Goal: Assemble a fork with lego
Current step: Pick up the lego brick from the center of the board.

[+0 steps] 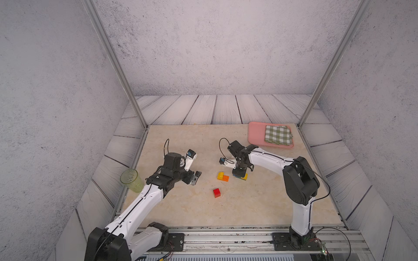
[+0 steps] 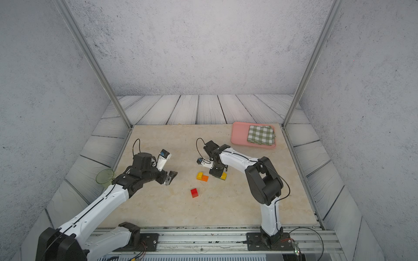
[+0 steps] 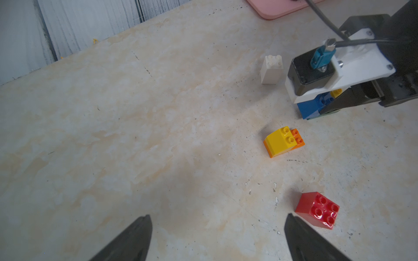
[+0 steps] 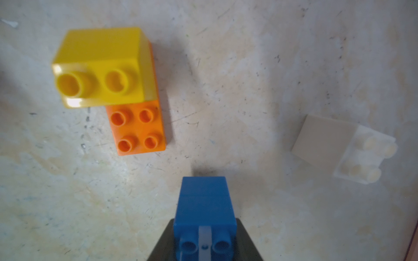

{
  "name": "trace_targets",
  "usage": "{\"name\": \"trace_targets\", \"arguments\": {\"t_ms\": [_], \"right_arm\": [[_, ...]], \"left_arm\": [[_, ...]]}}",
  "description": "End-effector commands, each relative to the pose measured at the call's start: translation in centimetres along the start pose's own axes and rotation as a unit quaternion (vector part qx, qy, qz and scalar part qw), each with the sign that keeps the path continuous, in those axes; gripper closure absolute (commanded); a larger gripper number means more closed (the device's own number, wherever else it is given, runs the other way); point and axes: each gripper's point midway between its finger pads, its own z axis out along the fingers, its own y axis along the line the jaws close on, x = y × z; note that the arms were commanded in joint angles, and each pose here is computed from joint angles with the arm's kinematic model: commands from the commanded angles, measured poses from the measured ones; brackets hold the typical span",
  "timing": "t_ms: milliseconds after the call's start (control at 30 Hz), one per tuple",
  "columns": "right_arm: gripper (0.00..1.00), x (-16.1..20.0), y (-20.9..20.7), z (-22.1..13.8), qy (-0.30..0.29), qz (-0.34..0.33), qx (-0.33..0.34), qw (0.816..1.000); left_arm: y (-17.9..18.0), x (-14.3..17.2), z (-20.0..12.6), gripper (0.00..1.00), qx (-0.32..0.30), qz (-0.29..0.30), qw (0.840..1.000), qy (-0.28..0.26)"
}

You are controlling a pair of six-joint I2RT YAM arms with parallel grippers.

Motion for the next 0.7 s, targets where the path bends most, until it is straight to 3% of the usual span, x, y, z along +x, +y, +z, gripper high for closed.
{"name": "trace_targets", "arguments": {"t_ms": [0,267,667], "right_arm": [[1.0,-0.6,1.2,-2.6,-0.025,-0.006,-0.004,1.0],[1.0,-1.6,2.8,-3.9,-0.045,-0.016,-0.02,0.999],[1.0,-2.4,3.7,-2.3,-0.032,-0.023,-0.03,0.999]], "left_arm": [[0.2,-0.4,-0.7,0.02,-0.004,0.002,1.0,-0.007],[0.2,-0.3,-0.9,0.02,-0.005,0.003,1.0,-0.008],[0.2,0.1,-0.7,0.02,-0.007,0.003,1.0,-0.004]]}}
